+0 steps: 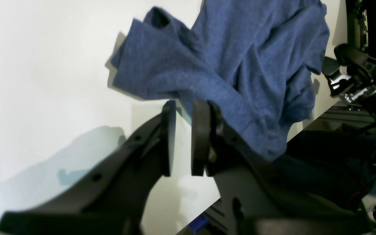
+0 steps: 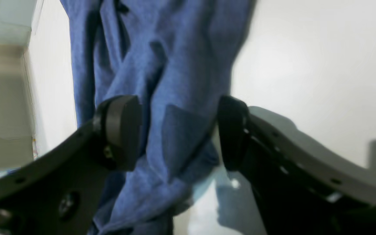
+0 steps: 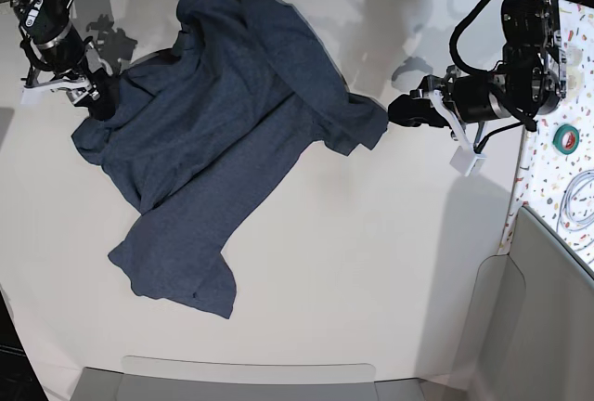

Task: Layout the t-shirt on the table in an organized manner, then fold the t-shirt properly
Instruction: 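Regrasp the shirt side with the right gripper and drag it outward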

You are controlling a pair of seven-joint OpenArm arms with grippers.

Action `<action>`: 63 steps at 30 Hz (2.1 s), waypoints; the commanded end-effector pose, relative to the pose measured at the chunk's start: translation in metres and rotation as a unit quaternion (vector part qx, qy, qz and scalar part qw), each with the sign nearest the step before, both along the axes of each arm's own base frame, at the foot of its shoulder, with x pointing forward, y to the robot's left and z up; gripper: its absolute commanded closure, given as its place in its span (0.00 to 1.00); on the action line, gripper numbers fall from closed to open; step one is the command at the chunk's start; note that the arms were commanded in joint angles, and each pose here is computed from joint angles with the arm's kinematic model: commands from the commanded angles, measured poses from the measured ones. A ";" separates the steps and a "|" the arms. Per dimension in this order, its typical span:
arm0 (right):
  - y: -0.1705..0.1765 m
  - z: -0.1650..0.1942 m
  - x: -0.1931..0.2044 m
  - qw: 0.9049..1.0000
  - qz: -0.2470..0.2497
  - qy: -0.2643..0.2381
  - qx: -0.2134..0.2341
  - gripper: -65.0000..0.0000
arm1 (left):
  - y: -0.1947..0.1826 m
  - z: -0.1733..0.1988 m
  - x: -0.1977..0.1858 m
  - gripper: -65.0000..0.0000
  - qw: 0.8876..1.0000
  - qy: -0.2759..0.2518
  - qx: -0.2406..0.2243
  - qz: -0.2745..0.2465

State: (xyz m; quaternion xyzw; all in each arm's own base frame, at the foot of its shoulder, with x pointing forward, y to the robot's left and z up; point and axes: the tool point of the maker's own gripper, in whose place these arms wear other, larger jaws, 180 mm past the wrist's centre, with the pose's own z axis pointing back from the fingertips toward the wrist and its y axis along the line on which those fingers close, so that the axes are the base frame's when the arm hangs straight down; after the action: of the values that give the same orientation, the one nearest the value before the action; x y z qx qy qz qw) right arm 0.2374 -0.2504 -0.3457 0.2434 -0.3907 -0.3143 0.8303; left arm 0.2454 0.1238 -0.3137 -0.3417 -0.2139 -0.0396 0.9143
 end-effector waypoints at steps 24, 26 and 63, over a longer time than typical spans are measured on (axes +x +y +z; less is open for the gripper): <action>-0.061 0.023 0.101 0.998 -0.028 -0.011 -0.064 0.99 | 0.005 0.003 -0.003 0.86 1.000 -0.003 0.002 0.000; -0.071 0.027 0.112 0.996 -0.037 -0.005 -0.086 0.99 | 0.005 0.000 -0.007 0.86 1.000 0.003 0.003 0.000; -0.017 0.006 0.009 1.000 -0.023 0.011 -0.017 1.00 | 0.011 0.053 0.018 0.94 0.995 -0.099 0.012 0.012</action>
State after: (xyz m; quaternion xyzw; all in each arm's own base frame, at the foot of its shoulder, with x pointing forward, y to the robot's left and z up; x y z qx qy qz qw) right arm 0.2409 -0.2603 -0.3535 0.2233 -0.3683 -0.3426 0.8349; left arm 0.2598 0.1320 -0.2701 -0.3243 -0.2931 -0.0575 0.8976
